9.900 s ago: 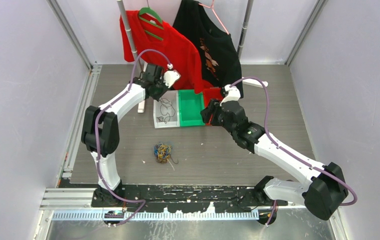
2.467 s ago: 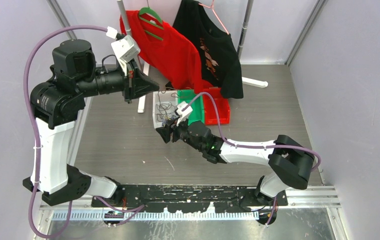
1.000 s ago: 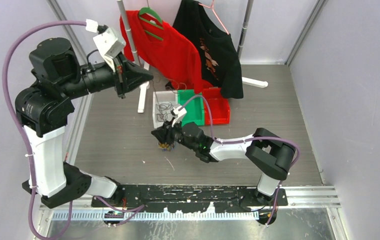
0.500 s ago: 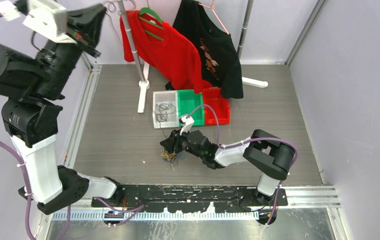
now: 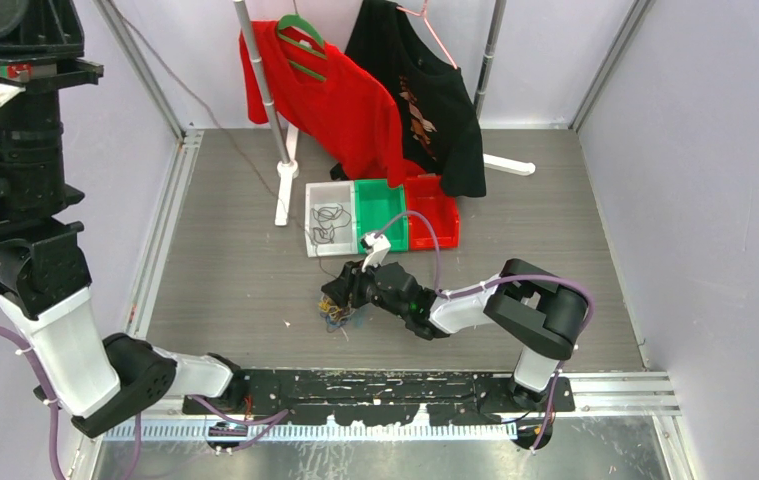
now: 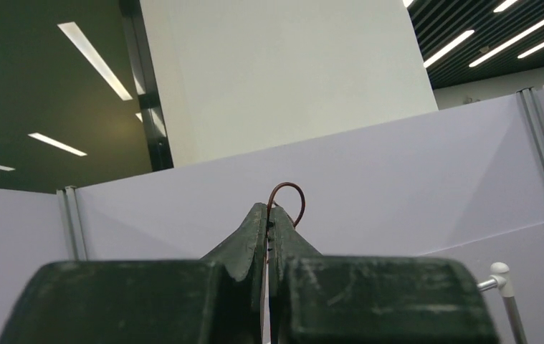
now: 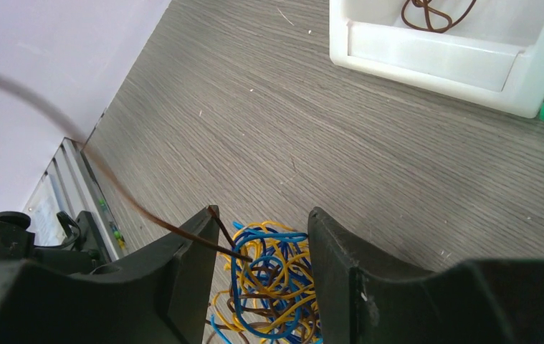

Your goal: Untangle the cables

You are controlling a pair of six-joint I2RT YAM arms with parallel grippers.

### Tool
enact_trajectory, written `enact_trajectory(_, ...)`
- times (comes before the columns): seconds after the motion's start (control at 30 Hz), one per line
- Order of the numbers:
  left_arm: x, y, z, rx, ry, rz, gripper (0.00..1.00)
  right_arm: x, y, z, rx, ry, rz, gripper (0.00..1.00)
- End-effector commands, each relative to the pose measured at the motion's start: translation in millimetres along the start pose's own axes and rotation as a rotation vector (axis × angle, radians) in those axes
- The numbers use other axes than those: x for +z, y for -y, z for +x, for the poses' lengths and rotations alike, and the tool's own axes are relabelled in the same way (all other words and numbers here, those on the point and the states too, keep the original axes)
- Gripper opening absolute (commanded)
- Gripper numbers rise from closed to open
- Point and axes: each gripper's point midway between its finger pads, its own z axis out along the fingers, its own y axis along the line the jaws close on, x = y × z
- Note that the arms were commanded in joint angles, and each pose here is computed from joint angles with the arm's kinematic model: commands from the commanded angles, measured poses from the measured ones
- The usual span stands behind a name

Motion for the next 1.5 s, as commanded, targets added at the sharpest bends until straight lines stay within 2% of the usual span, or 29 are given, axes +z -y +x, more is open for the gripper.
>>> enact_trajectory(0.0, 2.5, -17.2, -25.3, 0.055, 0.105, -0.071, 0.0, 0.3, -1.1, -10.2, -0.003, 0.034, 0.004, 0.55)
enact_trajectory(0.2, 3.3, -37.5, -66.3, 0.13, 0.271, -0.157, 0.0, -2.7, 2.4, -9.6, -0.022, 0.022, 0.024, 0.61)
enact_trajectory(0.37, -0.5, -47.8, -105.0, 0.251, 0.422, -0.2, 0.0, -1.9, 5.8, -6.4, -0.029, 0.005, 0.041, 0.63)
enact_trajectory(0.57, -2.9, -42.0, -105.8, 0.282, 0.436, -0.173, 0.0, -1.1, 8.0, -10.7, -0.024, 0.026, 0.058, 0.59)
enact_trajectory(0.83, 0.8, 16.5, -8.7, 0.181, 0.132, 0.086, 0.0, -7.8, -9.7, -48.4, -0.037, 0.075, 0.053, 0.61)
enact_trajectory(0.93, -13.0, 33.5, 20.0, 0.15, 0.036, 0.159, 0.0, -15.2, -8.2, -77.5, -0.04, 0.113, 0.088, 0.7)
enact_trajectory(1.0, -19.3, 49.0, 48.6, 0.135, -0.042, 0.212, 0.0, -20.9, -6.7, -98.0, -0.033, 0.137, 0.098, 0.83)
enact_trajectory(1.07, -26.1, 65.7, 77.5, 0.154, -0.114, 0.281, 0.0, -26.2, -5.2, -115.8, -0.062, 0.15, 0.095, 0.86)
enact_trajectory(1.2, -40.8, 92.1, 134.5, 0.16, -0.275, 0.379, 0.0, -33.2, 28.4, -153.7, -0.07, 0.163, 0.231, 0.86)
enact_trajectory(1.33, -49.6, 112.1, 164.5, 0.119, -0.333, 0.432, 0.0, -43.8, 74.6, -181.3, -0.047, 0.172, 0.388, 0.84)
enact_trajectory(1.47, -51.3, 125.8, 191.5, 0.104, -0.376, 0.455, 0.0, -63.3, 101.2, -200.0, -0.026, 0.252, 0.467, 0.84)
